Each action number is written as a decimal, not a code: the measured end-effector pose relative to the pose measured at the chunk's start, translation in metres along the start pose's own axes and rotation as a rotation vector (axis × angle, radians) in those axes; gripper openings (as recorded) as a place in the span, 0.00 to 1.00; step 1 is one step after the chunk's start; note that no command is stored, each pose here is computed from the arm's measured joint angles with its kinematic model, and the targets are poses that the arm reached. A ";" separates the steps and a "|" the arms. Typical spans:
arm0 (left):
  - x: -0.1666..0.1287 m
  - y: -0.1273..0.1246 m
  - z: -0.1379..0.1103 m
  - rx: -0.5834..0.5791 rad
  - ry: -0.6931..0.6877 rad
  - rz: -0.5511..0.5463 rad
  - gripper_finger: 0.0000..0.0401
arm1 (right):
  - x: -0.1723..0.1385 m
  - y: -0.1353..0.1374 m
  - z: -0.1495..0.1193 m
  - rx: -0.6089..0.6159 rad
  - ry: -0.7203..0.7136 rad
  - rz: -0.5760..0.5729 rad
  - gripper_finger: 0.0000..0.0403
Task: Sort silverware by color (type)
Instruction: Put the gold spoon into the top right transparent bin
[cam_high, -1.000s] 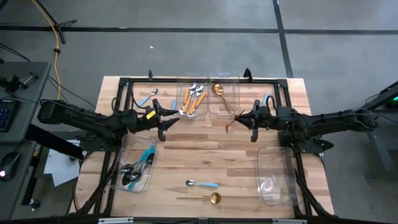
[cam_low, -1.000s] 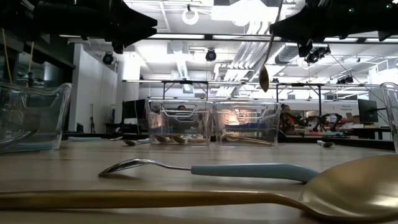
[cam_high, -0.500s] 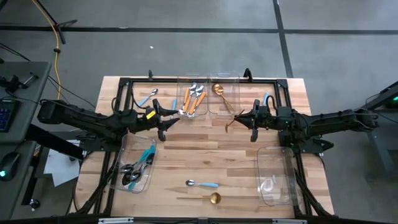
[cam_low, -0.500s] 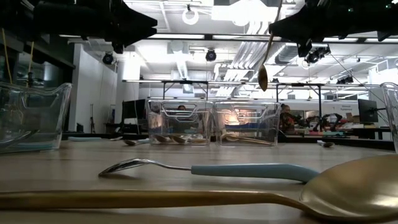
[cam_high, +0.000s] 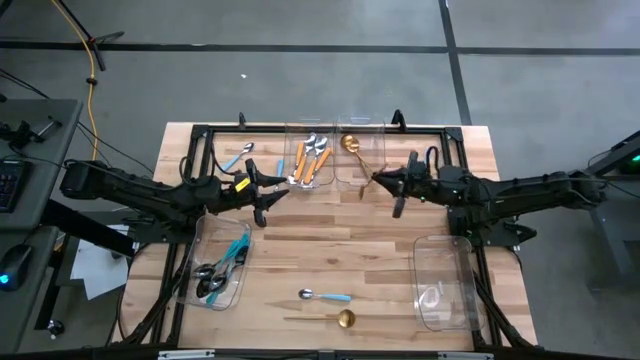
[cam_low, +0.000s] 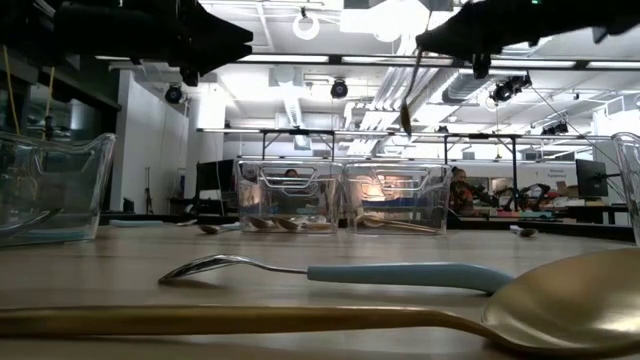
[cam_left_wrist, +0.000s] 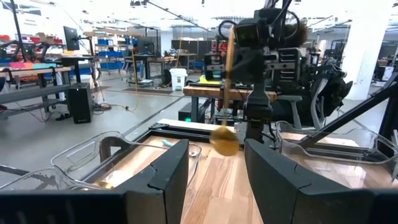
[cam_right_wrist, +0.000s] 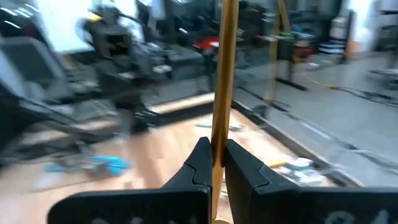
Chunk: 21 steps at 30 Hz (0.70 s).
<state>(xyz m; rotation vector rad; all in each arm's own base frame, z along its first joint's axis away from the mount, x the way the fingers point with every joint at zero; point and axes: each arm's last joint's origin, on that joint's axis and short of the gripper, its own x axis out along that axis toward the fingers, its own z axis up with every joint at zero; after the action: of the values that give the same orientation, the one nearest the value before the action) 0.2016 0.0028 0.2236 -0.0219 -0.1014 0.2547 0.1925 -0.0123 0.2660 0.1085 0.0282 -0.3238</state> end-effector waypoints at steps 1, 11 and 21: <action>0.000 0.000 0.000 0.000 0.001 0.000 0.36 | 0.004 0.001 0.003 -0.012 0.014 -0.029 0.01; 0.000 0.000 0.000 -0.038 -0.001 -0.001 0.36 | 0.038 -0.007 0.044 -0.059 0.105 -0.196 0.01; 0.000 0.000 0.000 -0.044 0.000 -0.001 0.36 | 0.061 -0.019 0.067 -0.048 0.197 -0.285 0.01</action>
<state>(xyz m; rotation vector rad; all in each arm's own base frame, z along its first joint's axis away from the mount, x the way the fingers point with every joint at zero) 0.2016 0.0028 0.2237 -0.0654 -0.1071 0.2513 0.2446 -0.0569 0.3279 0.0879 0.2477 -0.5961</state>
